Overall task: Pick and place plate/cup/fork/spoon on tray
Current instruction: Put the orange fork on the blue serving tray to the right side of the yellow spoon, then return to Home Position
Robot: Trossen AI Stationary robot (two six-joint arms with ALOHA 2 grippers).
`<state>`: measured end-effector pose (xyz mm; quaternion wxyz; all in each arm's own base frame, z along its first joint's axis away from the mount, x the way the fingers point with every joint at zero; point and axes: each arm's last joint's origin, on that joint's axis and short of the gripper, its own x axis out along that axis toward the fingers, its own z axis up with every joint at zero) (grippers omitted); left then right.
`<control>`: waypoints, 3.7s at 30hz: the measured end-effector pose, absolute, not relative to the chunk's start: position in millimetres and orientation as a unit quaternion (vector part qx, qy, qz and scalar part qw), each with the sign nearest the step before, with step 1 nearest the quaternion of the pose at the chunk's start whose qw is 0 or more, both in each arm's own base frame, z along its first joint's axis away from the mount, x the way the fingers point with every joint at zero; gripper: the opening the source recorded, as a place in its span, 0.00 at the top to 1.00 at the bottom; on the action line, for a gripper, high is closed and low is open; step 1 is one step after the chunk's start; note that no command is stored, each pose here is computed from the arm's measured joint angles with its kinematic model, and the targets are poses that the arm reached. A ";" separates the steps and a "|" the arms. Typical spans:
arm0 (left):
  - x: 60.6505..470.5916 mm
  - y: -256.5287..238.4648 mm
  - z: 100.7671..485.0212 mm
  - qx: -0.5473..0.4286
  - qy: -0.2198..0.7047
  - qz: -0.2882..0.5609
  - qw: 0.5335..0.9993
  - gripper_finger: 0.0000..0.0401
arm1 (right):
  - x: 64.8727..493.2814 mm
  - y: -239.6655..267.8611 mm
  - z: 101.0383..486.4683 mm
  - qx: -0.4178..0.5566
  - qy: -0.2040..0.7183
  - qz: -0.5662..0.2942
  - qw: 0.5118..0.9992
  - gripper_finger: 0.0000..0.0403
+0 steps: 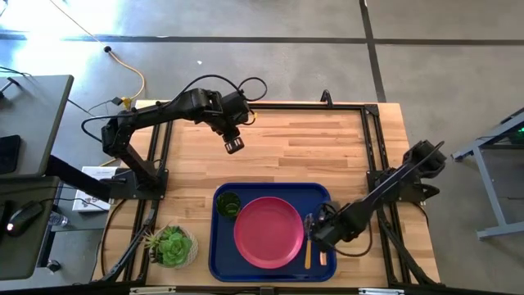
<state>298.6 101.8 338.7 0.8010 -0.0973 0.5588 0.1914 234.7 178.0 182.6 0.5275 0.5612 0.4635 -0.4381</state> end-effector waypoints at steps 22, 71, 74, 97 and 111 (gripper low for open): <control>298.6 101.8 338.7 -0.095 0.559 0.189 0.801 0.84 | 251.7 174.8 155.8 0.524 0.487 -0.482 0.505 0.98; 298.6 101.8 338.7 -0.084 0.562 0.182 0.803 0.84 | 255.3 178.1 150.9 0.540 0.489 -0.477 0.492 0.87; 298.6 101.8 338.7 -0.084 0.562 0.182 0.803 0.84 | 255.4 178.0 150.9 0.540 0.486 -0.478 0.493 0.87; 298.6 101.9 338.7 -0.084 0.562 0.182 0.803 0.84 | 257.0 177.2 160.3 0.561 0.486 -0.461 0.485 0.87; 291.3 94.9 348.6 -0.087 0.551 0.133 0.819 0.84 | 251.7 165.7 188.9 0.561 0.411 -0.446 0.564 0.87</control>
